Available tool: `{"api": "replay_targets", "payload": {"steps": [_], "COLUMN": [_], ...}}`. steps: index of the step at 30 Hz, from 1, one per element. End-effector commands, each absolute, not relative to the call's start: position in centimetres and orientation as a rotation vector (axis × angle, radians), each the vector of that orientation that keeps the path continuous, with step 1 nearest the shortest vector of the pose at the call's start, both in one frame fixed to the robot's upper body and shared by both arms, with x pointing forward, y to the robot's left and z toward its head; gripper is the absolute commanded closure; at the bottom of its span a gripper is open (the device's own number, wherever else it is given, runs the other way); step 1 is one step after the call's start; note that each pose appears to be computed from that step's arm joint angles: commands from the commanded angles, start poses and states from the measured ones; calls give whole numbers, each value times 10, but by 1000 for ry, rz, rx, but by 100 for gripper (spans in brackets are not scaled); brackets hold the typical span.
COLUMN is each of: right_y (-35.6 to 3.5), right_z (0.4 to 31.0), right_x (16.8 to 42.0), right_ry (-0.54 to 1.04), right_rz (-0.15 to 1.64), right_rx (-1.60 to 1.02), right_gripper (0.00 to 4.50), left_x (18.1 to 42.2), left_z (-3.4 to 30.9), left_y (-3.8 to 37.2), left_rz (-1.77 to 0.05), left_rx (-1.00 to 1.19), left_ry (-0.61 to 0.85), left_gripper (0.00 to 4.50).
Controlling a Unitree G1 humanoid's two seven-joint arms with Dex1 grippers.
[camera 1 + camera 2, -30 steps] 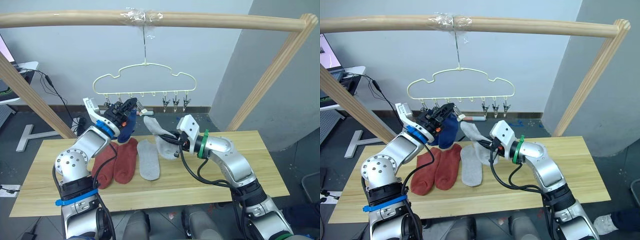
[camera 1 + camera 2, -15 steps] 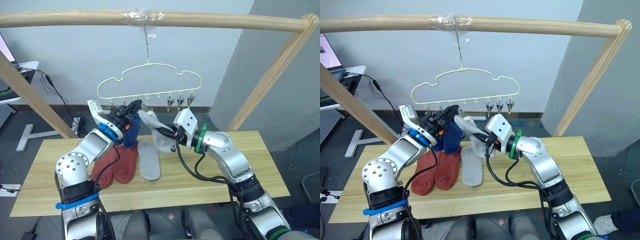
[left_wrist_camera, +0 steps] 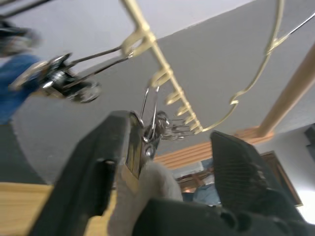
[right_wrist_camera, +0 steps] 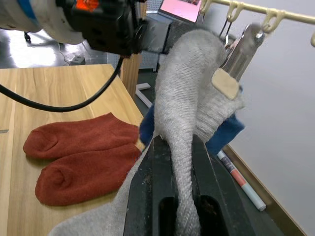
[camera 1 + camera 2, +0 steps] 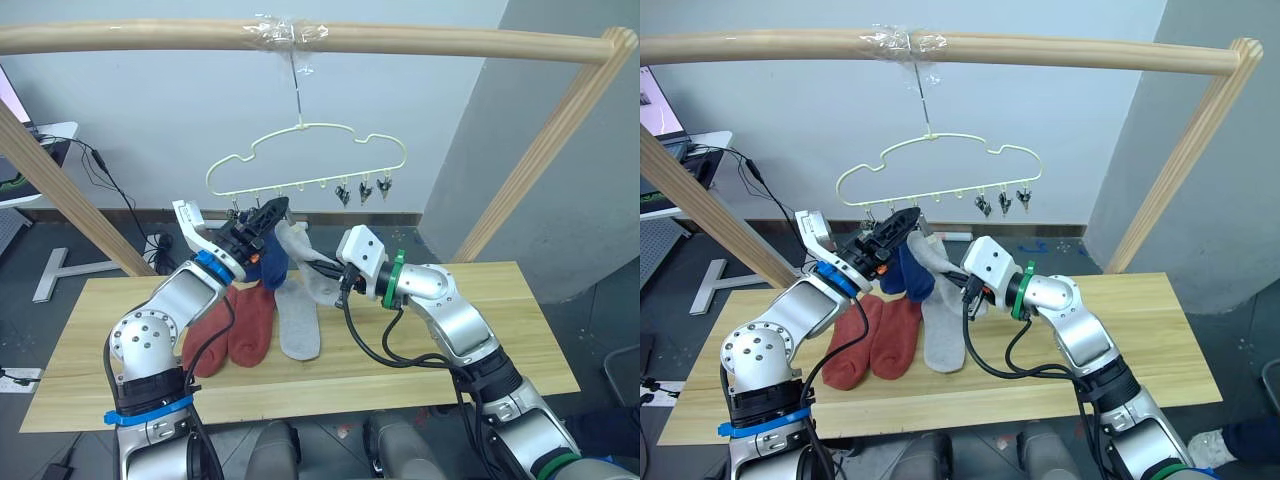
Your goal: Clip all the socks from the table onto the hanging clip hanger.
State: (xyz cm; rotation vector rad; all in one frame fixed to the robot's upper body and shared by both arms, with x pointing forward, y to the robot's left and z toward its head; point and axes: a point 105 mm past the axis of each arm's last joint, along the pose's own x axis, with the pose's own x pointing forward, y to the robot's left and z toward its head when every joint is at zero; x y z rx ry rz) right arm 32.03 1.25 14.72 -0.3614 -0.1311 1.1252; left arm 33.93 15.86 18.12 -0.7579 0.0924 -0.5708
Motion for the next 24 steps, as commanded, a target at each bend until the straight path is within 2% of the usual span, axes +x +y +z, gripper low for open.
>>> {"api": "replay_targets", "payload": {"steps": [1, 3, 4, 6, 9, 12, 18, 19, 22, 24], "right_y": [12, 10, 9, 8, 5, 0, -24, -27, -47, -57], "right_z": [158, 154, 153, 149, 146, 143, 133, 132, 133, 140], "right_x": [324, 326, 328, 329, 333, 336, 335, 335, 335, 336], "right_ry": [-173, -147, -136, -101, -83, -69, -19, -15, -4, -17], "right_rz": [1099, 1088, 1075, 1080, 1061, 1041, 988, 977, 892, 830], "right_rx": [-367, -357, -351, -318, -318, -331, -346, -355, -349, -332], "right_gripper": [450, 450, 450, 393, 309, 199, 11, 5, 5, 5], "left_x": [336, 336, 338, 336, 330, 324, 312, 312, 315, 312], "left_z": [184, 184, 181, 176, 184, 184, 181, 180, 159, 152], "left_y": [165, 173, 179, 182, 182, 180, 181, 181, 193, 195], "left_rz": [-546, -512, -458, -446, -490, -567, -628, -626, -480, -452], "left_rx": [-565, -461, -343, -228, -170, -185, -177, -171, 23, 39], "left_ry": [69, 60, 62, 90, 46, 41, 47, 50, 101, 109], "left_gripper": [141, 141, 141, 138, 138, 138, 138, 138, 138, 138]}}
